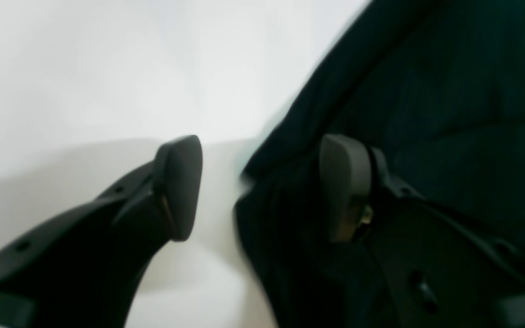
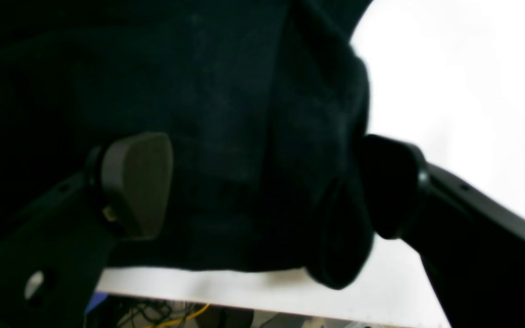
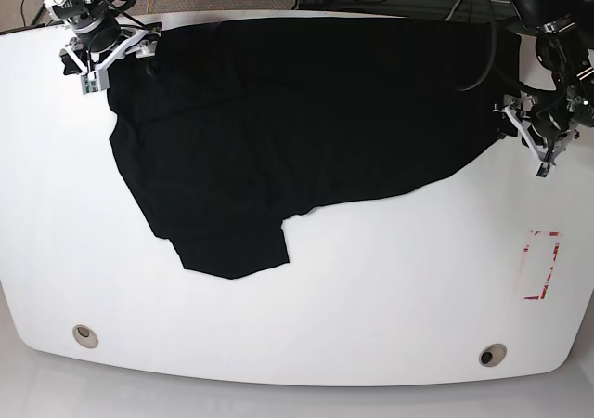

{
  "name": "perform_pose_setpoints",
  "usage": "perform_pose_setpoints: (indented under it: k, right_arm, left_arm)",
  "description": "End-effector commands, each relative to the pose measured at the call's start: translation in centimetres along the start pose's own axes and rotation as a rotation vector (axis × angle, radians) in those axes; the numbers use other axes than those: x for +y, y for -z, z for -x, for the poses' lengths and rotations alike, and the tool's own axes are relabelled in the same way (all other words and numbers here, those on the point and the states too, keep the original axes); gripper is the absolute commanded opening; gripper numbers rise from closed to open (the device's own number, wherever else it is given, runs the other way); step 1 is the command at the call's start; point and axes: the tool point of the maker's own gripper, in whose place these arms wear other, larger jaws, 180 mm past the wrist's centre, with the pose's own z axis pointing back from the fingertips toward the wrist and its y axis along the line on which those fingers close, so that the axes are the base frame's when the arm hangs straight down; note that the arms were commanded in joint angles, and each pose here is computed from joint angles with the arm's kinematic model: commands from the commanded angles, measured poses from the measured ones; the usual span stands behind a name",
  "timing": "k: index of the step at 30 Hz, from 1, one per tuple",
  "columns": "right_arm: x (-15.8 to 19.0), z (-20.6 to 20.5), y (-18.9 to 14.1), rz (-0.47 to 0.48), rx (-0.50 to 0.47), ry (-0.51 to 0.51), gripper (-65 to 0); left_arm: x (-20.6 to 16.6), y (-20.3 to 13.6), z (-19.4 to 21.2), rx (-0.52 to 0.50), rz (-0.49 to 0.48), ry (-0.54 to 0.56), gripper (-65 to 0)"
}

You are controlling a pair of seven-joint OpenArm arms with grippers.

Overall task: Layout the t-shirt on the table in an organized manner, then fold the t-shirt properly
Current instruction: 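Pinch the shirt's side edge with the left gripper and tug it outward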

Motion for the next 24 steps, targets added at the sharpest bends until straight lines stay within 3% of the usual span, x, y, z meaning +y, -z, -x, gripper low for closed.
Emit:
perform_pose_setpoints:
  k: [1, 16, 19, 23, 24]
  right_arm:
    - [-0.2, -0.8, -0.4, 0.004, -0.028, -0.014, -3.6]
    - [-0.1, -0.9, -0.3, 0.002, -0.03, -0.013, -3.6]
    - [-0.1, -0.9, -0.3, 0.002, -0.03, -0.013, -3.6]
    - [-0.1, -0.8, -0.3, 0.001, -0.03, -0.012, -3.6]
    - [-0.1, -0.8, -0.3, 0.001, -0.03, -0.012, -3.6]
  left_arm:
    - [0.7, -0.6, -0.4, -0.014, -0.018, 0.014, -26.5]
    - [0.2, -0.5, 1.5, 0.025, -0.008, 0.008, -27.9]
    - [0.0, -0.3, 1.5, 0.022, -0.002, 0.004, -36.9]
    - [-0.5, -0.1, 1.5, 0.02, 0.005, -0.001, -56.0]
    - [-0.5, -0.1, 1.5, 0.02, 0.006, 0.0, -57.2]
